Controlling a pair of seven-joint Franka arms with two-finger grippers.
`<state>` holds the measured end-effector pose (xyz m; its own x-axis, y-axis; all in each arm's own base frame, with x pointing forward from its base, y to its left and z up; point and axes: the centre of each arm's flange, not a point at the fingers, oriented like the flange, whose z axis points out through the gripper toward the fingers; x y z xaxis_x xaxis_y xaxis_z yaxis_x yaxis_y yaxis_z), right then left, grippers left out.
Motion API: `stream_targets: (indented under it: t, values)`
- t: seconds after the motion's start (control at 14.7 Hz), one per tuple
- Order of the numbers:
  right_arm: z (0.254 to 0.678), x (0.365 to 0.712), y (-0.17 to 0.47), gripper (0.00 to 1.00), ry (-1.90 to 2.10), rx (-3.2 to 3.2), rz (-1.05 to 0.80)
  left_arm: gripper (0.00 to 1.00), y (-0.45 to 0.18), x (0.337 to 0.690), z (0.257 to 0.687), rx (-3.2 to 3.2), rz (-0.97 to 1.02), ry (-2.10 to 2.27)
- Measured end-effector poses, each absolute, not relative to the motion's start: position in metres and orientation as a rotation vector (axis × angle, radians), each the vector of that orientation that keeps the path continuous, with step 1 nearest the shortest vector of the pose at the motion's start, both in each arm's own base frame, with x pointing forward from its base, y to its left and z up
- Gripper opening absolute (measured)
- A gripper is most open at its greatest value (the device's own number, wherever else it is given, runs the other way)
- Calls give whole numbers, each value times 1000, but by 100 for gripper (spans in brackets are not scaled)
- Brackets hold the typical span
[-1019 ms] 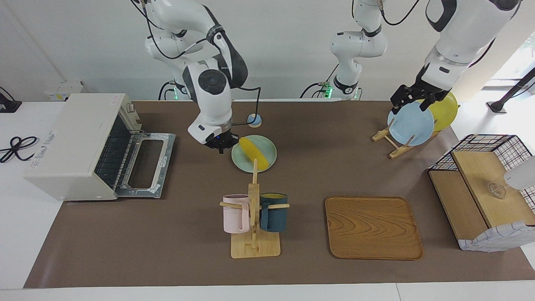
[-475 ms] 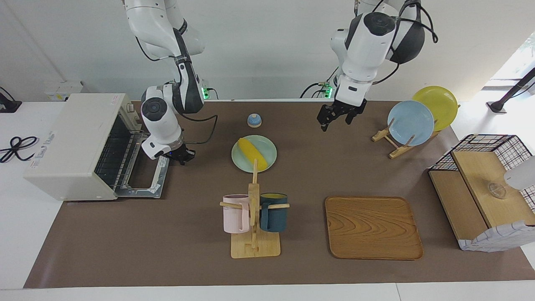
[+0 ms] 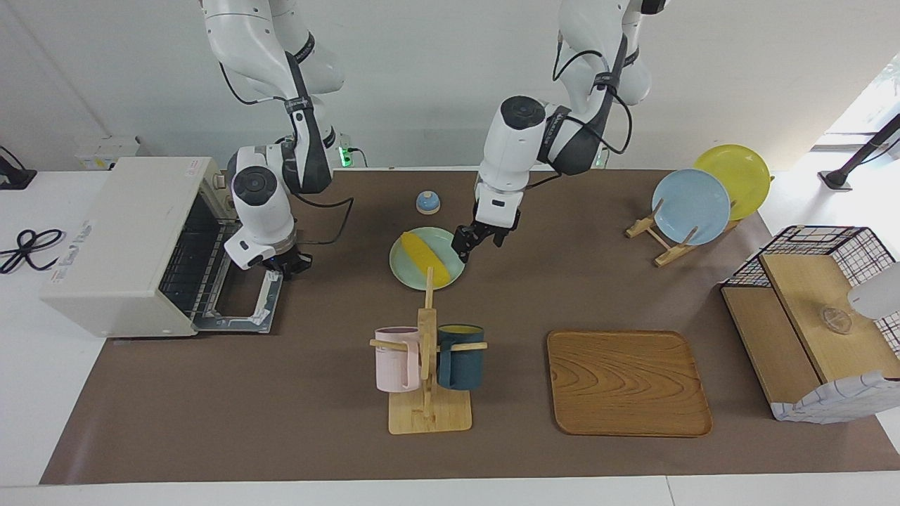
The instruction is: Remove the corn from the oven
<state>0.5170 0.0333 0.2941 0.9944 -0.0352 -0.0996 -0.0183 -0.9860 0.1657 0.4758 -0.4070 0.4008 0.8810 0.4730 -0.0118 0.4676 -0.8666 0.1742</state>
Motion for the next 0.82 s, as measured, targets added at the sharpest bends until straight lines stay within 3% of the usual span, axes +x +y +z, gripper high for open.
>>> stream_targets:
  t: [0.14, 0.41, 0.75, 0.82]
  values:
    - [302, 522, 37, 1, -16, 2942, -195, 100, -426, 471, 380, 2871, 49, 724]
    - [360, 535, 33, 1, 74, 2880, -311, 100, -466, 473, 351, 2845, 27, 778]
    - [429, 527, -14, 1, 190, 2881, -280, 99, -479, 463, 313, 2885, -24, 781]
    - [439, 525, -26, 1, 204, 2880, -269, 95, -481, 461, 313, 2879, -27, 801]
